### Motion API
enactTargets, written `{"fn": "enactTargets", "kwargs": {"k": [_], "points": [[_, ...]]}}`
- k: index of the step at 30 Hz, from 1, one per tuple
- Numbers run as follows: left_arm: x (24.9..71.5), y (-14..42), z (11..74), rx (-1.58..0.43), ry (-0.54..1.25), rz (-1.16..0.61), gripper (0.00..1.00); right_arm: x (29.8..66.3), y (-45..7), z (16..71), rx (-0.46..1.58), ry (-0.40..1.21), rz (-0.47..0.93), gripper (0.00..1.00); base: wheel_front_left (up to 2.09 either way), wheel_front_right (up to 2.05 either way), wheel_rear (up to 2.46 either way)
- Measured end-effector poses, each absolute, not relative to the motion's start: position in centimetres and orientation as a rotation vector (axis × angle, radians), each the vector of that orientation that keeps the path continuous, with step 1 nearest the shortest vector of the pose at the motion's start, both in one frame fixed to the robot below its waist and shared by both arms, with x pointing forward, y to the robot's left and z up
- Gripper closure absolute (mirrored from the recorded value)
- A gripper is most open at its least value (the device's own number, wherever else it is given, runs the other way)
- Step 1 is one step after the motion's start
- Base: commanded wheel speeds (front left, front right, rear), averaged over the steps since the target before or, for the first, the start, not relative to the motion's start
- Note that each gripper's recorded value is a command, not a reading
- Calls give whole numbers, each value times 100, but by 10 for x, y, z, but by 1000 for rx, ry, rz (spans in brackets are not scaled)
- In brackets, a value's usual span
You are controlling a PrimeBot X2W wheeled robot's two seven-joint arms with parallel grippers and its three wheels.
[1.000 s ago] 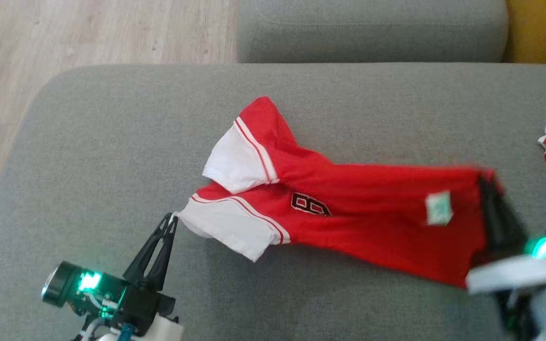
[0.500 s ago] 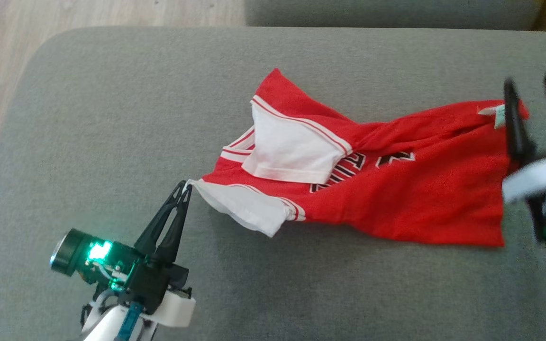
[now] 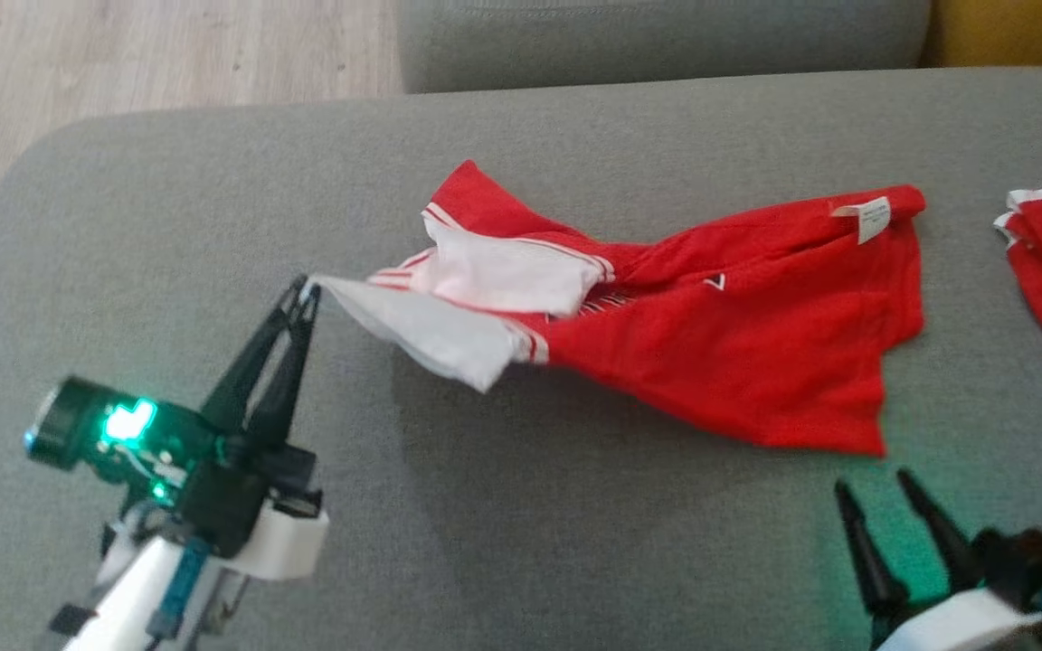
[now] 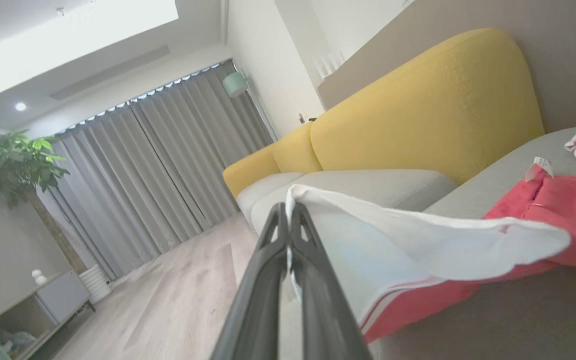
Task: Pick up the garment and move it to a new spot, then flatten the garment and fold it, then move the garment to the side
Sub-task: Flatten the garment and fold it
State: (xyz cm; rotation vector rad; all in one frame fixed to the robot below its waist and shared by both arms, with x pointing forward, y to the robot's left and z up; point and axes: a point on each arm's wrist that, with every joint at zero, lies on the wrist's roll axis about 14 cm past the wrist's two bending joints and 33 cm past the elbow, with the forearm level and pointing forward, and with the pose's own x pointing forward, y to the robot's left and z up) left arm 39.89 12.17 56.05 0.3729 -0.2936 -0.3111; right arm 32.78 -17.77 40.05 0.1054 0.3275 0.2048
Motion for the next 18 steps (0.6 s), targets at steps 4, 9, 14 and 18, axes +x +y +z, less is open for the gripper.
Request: {"fn": "enactTargets", "kwargs": {"k": [4, 9, 14, 18], "points": [[405, 123, 576, 403, -338, -319, 100, 310, -177, 389, 63, 395, 211, 0, 0, 0, 0], [406, 124, 573, 414, -325, -325, 100, 310, -173, 381, 28, 429, 214, 0, 0, 0, 0], [406, 128, 572, 423, -320, -316, 100, 318, -167, 376, -26, 442, 233, 0, 0, 0, 0], [406, 131, 572, 427, -317, -308, 100, 327, -171, 371, -58, 454, 213, 0, 0, 0, 0]]}}
